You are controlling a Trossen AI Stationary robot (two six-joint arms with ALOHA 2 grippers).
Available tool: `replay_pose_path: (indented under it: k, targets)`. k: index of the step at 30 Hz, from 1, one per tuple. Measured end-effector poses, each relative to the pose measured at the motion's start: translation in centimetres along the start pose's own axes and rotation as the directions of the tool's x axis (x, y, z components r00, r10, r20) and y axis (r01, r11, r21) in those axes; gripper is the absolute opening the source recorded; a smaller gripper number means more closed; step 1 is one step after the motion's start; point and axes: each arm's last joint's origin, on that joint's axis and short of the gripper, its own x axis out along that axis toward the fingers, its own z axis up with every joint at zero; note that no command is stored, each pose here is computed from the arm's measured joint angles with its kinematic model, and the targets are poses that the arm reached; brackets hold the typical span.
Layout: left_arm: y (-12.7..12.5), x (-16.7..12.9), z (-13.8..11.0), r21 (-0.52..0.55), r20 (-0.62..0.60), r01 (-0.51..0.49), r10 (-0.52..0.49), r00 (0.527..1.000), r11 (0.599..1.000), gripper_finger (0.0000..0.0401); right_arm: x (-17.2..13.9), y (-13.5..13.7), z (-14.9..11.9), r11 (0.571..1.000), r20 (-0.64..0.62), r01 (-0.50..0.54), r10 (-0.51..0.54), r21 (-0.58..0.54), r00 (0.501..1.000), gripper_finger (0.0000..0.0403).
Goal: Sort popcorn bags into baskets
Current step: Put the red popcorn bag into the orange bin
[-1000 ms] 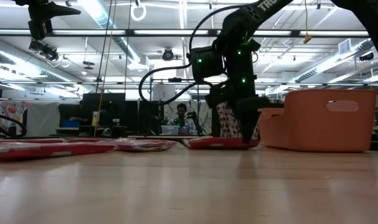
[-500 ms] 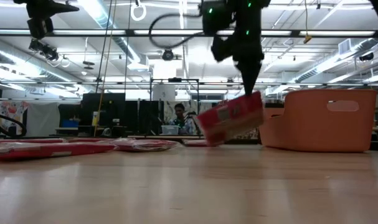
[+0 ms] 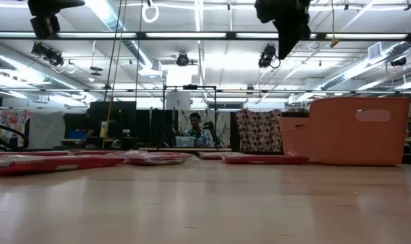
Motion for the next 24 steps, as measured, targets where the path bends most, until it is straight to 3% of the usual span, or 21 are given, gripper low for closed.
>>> replay_pose_path:
  k: [7,18,24]
  targets:
    - [0.0,0.0,0.0,0.037,0.007,-0.011,0.011,1.000,0.999,0.0149,1.8,1.8,1.2,0.999,0.013,-0.042,0.042,-0.030,0.999,0.0083]
    - [0.1,0.0,0.0,0.012,0.004,-0.011,0.011,1.000,1.000,0.0149,10.5,7.4,5.5,0.955,0.042,-0.243,0.254,-0.172,0.966,0.0198]
    - [0.2,0.0,-0.2,0.014,-0.011,-0.024,0.024,1.000,1.000,0.0149,15.5,11.4,6.6,0.888,0.108,-0.254,0.317,-0.384,0.942,0.0216]
